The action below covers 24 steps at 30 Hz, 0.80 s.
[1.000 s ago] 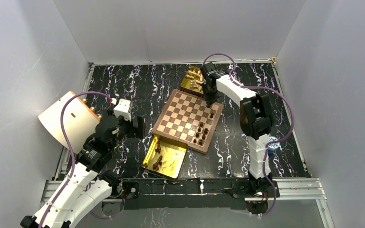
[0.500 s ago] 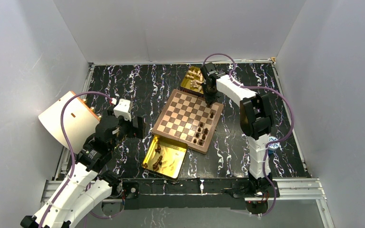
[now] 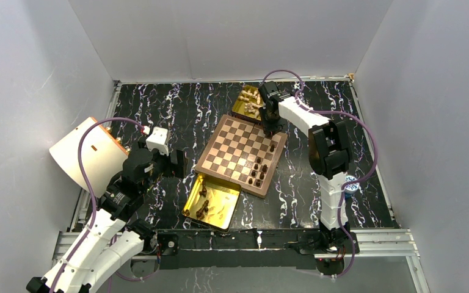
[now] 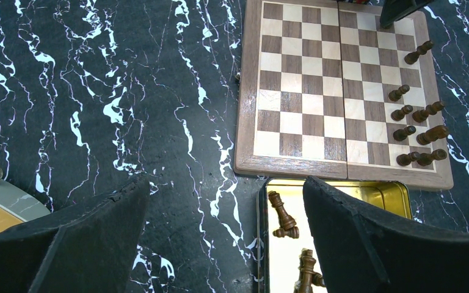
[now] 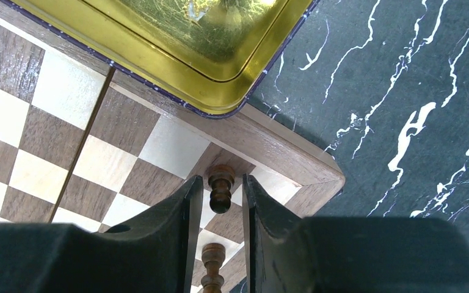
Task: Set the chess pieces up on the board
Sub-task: Place the chess piece on the chessboard.
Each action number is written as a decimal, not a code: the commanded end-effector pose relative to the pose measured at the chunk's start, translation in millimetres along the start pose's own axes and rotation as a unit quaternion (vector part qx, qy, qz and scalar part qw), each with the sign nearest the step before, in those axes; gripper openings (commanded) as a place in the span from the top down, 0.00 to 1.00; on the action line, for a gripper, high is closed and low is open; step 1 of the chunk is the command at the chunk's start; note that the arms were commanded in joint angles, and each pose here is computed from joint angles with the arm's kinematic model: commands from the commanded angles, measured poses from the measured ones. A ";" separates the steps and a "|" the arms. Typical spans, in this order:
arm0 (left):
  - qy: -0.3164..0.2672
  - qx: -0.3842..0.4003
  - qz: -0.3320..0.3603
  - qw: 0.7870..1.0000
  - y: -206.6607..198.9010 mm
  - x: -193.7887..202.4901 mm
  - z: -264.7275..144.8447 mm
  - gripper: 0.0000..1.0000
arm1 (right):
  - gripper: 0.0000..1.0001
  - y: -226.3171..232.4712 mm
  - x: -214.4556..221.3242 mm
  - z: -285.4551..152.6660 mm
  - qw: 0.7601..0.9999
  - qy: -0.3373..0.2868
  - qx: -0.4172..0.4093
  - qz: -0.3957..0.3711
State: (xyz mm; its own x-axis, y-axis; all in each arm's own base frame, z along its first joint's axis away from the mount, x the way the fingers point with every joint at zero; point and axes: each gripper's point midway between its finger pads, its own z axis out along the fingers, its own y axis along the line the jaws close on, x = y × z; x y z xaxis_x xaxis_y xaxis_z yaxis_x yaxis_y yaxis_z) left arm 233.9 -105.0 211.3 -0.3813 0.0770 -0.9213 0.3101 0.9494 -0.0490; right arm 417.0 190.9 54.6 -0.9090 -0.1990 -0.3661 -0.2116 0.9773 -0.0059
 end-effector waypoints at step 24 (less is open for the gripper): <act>0.006 -0.061 -0.033 0.998 17.5 3.8 5.8 0.05 | 0.56 37.4 -24.0 -124.2 0.986 -0.114 -0.113 0.032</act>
State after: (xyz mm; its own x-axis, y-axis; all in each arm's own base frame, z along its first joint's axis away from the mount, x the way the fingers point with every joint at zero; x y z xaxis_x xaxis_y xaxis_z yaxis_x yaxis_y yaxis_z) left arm 236.6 -99.8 206.9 -0.3964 0.0568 -0.9163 0.2643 0.9629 -0.0546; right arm 404.9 206.2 141.7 -0.8564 -0.1358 -0.4982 -0.2278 0.9652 0.1285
